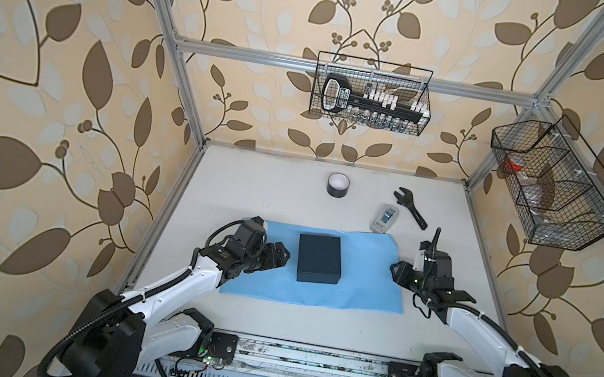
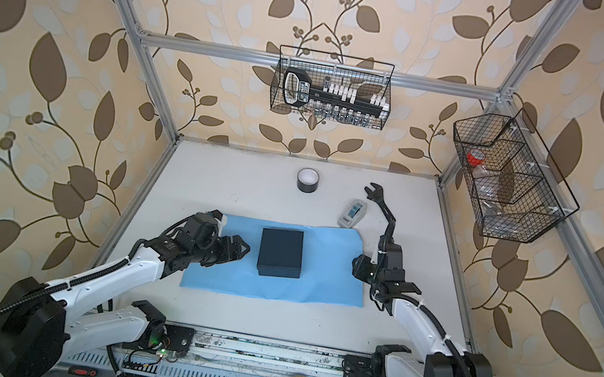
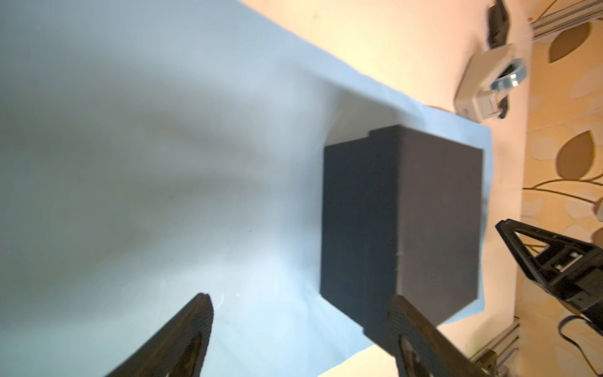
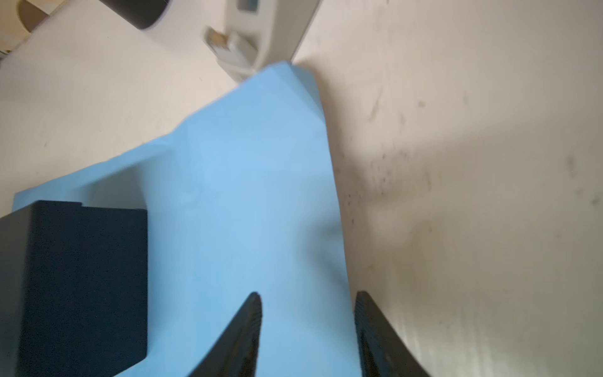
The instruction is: Wrap the gift box in paper
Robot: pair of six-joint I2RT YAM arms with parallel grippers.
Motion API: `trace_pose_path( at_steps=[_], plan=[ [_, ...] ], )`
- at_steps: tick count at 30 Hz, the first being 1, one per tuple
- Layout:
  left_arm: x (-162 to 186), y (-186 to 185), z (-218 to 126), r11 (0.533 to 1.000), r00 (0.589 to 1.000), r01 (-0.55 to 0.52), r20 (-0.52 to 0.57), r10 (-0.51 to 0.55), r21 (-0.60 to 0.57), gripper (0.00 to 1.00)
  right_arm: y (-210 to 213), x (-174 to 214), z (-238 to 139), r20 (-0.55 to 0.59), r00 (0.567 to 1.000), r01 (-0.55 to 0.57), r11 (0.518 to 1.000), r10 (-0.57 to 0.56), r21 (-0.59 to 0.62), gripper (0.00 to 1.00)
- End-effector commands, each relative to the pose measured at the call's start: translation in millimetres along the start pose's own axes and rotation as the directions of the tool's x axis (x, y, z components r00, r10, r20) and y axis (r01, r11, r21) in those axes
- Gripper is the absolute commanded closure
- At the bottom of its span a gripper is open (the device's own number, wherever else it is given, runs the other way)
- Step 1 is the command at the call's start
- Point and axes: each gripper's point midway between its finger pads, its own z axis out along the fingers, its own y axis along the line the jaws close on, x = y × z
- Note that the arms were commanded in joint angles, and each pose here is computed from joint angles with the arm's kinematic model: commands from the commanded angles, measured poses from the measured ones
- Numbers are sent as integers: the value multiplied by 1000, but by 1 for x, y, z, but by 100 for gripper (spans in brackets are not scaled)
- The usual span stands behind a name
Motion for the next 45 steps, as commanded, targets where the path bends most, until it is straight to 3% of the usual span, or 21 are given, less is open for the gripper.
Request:
trace_pose_path(
  at_steps=[1,4,8,19,34,45],
  plan=[
    [-4,-33,-3,993,999,-2,-34,6,117,13,34,-7,-14,52,997,68,994,-64,-86,35],
    [-7,-46,3,987,998,2,-67,9,162,13,96,5,-19,39,989,147,949,-142,-280,25],
    [-7,-59,17,977,992,31,-125,-4,213,13,160,25,-17,-20,980,170,876,-200,-452,22],
    [-13,-69,40,969,985,59,-174,-18,238,18,201,57,-1,-138,981,28,799,-138,-600,22],
    [-22,-73,54,972,982,63,-188,-20,226,19,210,65,4,-168,979,-13,785,-116,-619,25],
    [-24,-72,58,975,982,49,-188,-8,216,18,177,52,3,-122,987,25,843,-107,-537,24]
  ],
)
